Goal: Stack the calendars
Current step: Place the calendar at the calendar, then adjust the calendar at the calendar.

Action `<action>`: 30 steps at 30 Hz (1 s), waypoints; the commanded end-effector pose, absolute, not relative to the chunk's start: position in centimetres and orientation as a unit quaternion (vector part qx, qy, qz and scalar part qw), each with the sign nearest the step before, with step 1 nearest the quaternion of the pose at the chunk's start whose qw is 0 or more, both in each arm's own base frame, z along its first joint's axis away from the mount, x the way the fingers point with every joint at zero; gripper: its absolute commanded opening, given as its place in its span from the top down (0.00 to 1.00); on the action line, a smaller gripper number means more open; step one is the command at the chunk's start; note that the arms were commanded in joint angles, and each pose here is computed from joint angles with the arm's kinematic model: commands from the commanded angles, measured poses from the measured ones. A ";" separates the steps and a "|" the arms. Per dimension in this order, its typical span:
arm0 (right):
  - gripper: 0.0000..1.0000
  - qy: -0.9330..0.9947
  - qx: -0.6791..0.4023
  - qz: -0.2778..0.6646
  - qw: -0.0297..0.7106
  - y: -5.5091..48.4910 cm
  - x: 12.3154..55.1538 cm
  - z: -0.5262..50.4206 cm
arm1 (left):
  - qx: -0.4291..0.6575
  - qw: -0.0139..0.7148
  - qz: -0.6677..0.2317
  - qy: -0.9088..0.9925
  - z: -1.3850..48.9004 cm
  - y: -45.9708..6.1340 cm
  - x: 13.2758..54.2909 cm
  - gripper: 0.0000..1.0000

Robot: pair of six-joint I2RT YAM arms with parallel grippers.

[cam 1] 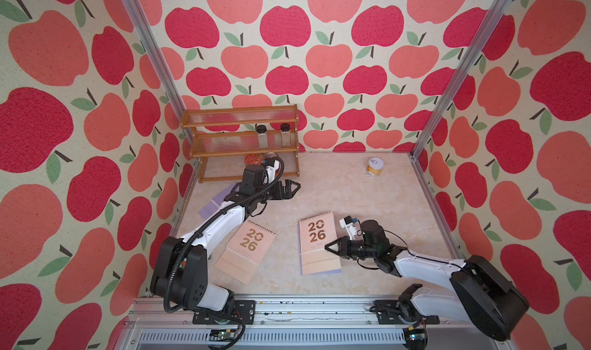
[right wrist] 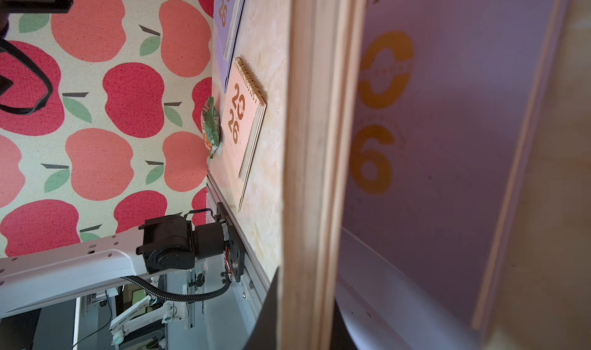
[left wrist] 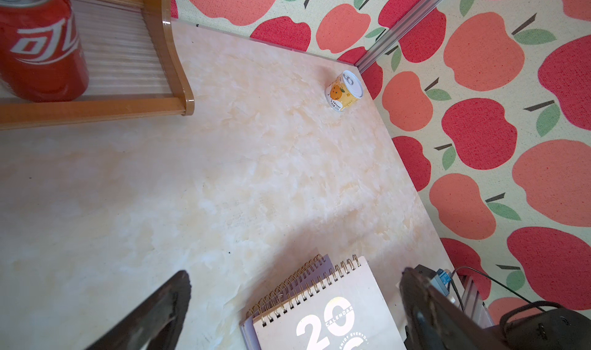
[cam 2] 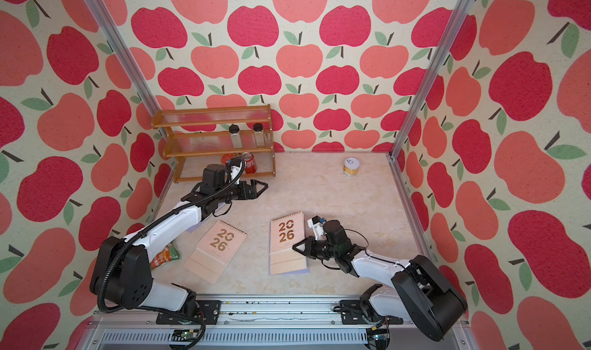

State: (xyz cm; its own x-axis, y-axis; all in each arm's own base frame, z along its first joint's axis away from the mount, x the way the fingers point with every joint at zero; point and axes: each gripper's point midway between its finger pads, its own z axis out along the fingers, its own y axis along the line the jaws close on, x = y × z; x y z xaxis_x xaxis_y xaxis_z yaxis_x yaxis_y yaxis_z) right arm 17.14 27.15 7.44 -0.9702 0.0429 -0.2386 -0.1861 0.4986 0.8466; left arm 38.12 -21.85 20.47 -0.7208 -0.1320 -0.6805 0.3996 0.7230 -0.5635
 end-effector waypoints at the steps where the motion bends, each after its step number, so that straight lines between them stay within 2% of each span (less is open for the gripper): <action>1: 0.82 0.879 -0.030 0.465 0.097 26.3 16.6 5.4 | 0.087 0.362 -0.366 0.853 20.7 -21.8 37.3 0.00; 7: 0.55 0.905 -0.037 0.409 0.109 24.8 16.9 5.0 | 0.087 0.360 -0.360 0.856 20.4 -21.7 37.3 0.00; 11: 0.45 0.918 -0.039 0.374 0.123 23.4 17.4 5.4 | 0.086 0.361 -0.359 0.857 20.5 -21.6 37.3 0.00; 15: 0.40 0.930 -0.039 0.335 0.144 21.9 18.3 6.1 | 0.086 0.360 -0.358 0.857 20.4 -21.6 37.3 0.00; 20: 0.40 0.942 -0.034 0.295 0.156 20.5 19.8 6.2 | 0.085 0.359 -0.352 0.860 20.1 -21.5 37.4 0.00; 30: 0.40 0.946 -0.054 0.280 0.156 21.9 23.3 5.8 | 0.083 0.359 -0.333 0.868 19.9 -20.8 37.6 0.00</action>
